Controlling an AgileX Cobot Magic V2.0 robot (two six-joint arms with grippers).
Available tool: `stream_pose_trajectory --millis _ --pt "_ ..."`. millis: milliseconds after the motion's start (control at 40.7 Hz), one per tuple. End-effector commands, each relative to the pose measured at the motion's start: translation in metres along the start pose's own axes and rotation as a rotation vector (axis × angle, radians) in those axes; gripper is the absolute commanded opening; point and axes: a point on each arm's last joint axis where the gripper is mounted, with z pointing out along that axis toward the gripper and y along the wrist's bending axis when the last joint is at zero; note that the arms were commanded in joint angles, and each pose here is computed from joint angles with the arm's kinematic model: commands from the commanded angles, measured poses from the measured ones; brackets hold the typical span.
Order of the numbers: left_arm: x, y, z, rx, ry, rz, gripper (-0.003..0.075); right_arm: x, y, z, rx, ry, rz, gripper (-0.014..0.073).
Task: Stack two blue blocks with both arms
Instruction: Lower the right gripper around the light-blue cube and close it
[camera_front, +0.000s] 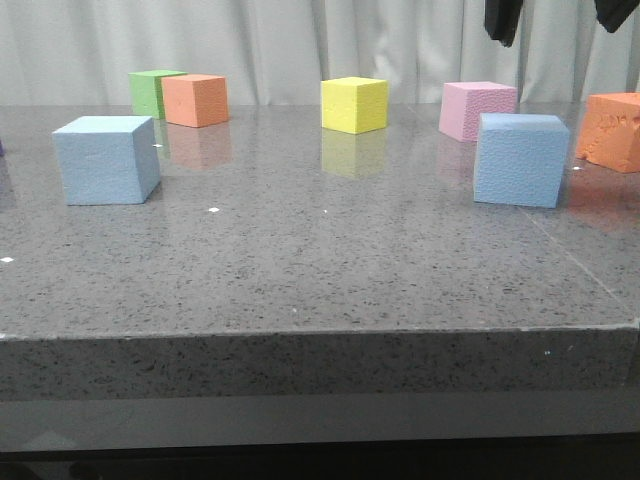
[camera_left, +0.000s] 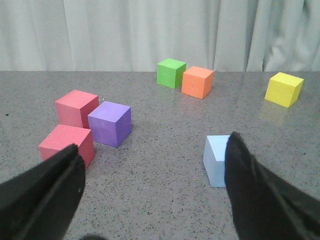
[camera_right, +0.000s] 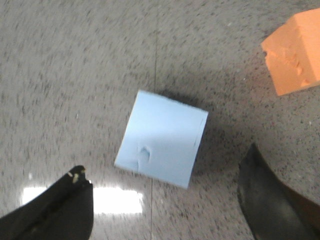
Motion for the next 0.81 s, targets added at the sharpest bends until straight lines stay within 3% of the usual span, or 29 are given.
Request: stream_pose_trajectory --millis 0,123,344,786 --pt "-0.014 -0.001 0.000 0.007 -0.089 -0.006 0.0566 -0.016 0.000 -0.017 -0.033 -0.146 0.045 0.0597" --pt "-0.014 -0.001 0.000 0.007 -0.089 -0.006 0.0566 -0.018 0.003 -0.007 -0.042 -0.140 0.055 0.0597" --pt "-0.014 -0.001 0.000 0.007 -0.089 -0.006 0.0566 -0.021 -0.009 0.010 0.003 -0.098 0.216 0.0597" --pt "-0.014 -0.001 0.000 0.007 -0.089 -0.006 0.0566 -0.020 -0.003 0.054 0.040 -0.019 0.202 0.0597"
